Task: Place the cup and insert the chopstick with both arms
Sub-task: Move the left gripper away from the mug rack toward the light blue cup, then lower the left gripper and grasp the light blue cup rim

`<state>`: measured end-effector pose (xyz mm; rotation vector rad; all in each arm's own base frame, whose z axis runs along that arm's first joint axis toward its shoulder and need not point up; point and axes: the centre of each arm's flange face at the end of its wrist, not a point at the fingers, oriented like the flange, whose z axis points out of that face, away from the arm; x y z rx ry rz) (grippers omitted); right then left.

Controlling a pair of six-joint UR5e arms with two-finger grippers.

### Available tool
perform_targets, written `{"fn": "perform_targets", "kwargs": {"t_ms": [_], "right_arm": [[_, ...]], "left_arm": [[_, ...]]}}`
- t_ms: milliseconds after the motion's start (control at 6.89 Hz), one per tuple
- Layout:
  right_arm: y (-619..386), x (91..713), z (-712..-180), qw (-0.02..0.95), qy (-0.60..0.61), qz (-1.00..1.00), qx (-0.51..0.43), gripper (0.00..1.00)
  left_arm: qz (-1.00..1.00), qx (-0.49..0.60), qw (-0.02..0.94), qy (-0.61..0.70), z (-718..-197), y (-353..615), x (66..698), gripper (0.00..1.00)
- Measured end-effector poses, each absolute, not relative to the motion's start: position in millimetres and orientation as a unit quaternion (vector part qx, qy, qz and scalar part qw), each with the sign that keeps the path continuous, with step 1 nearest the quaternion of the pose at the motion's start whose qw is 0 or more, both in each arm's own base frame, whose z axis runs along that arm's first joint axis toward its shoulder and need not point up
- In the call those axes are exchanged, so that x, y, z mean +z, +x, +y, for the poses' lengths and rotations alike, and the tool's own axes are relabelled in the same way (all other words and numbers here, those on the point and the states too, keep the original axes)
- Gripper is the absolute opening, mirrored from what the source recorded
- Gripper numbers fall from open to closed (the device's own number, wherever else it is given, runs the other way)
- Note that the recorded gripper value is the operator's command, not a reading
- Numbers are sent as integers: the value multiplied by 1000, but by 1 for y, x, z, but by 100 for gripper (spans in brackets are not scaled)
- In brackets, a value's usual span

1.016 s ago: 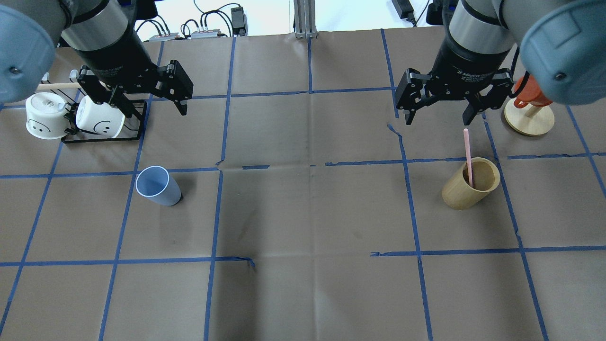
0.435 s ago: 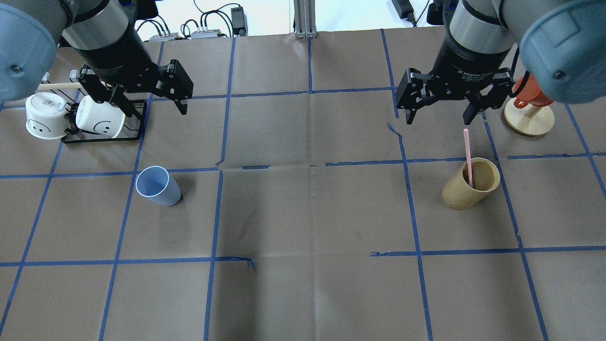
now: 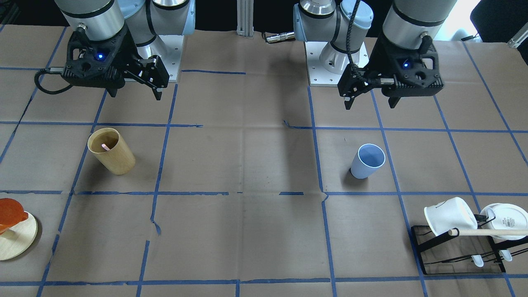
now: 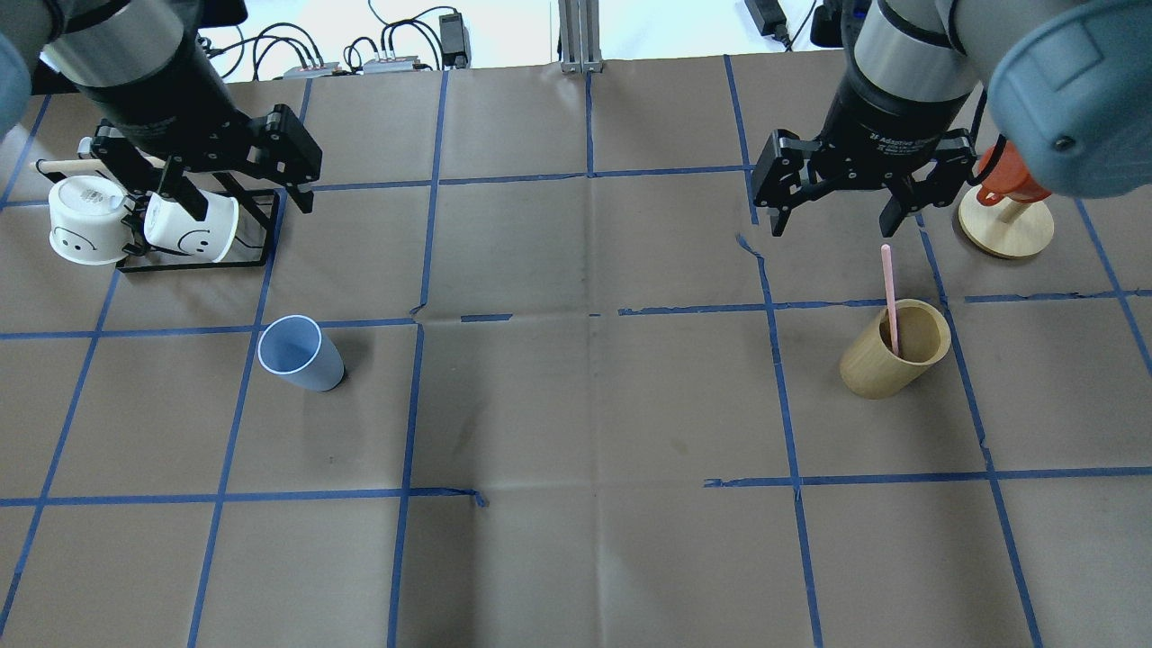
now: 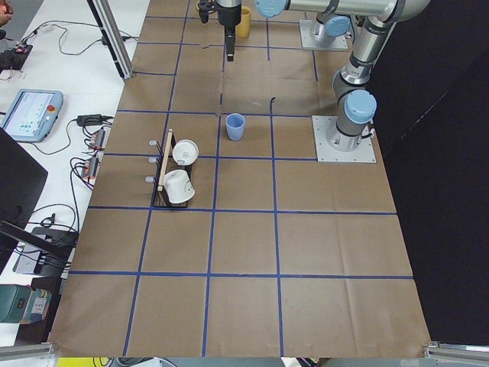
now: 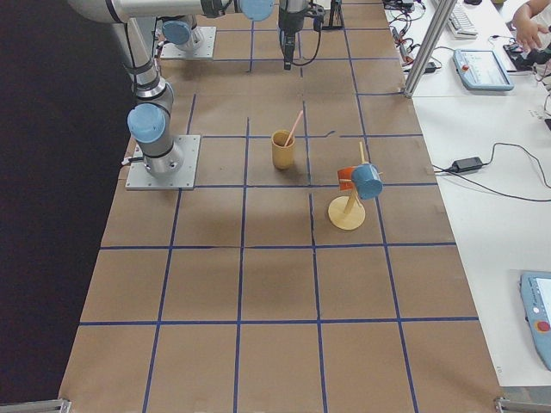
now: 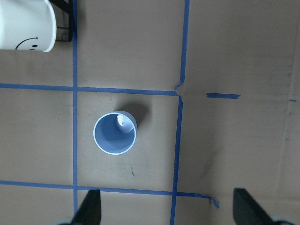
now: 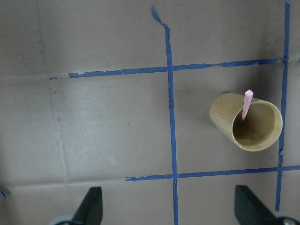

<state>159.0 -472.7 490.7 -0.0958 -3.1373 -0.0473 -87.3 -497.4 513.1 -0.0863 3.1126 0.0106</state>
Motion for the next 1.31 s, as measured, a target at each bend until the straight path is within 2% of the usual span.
{"fn": "perform_targets", "kwargs": {"t_ms": [435,871,1306], "right_arm": [[159,491,-473,1,-30,-999,-14,100],[159,491,-474,0,-30,-999,-12,100],[159,491,-474,0,-30,-999,-12,100]], "left_arm": [[999,40,-25,-10,-511,-57,479,99],[998,49,-28,-4,-512,-46,394,99],[999,37,-25,-14,-506,-20,350,99]]}}
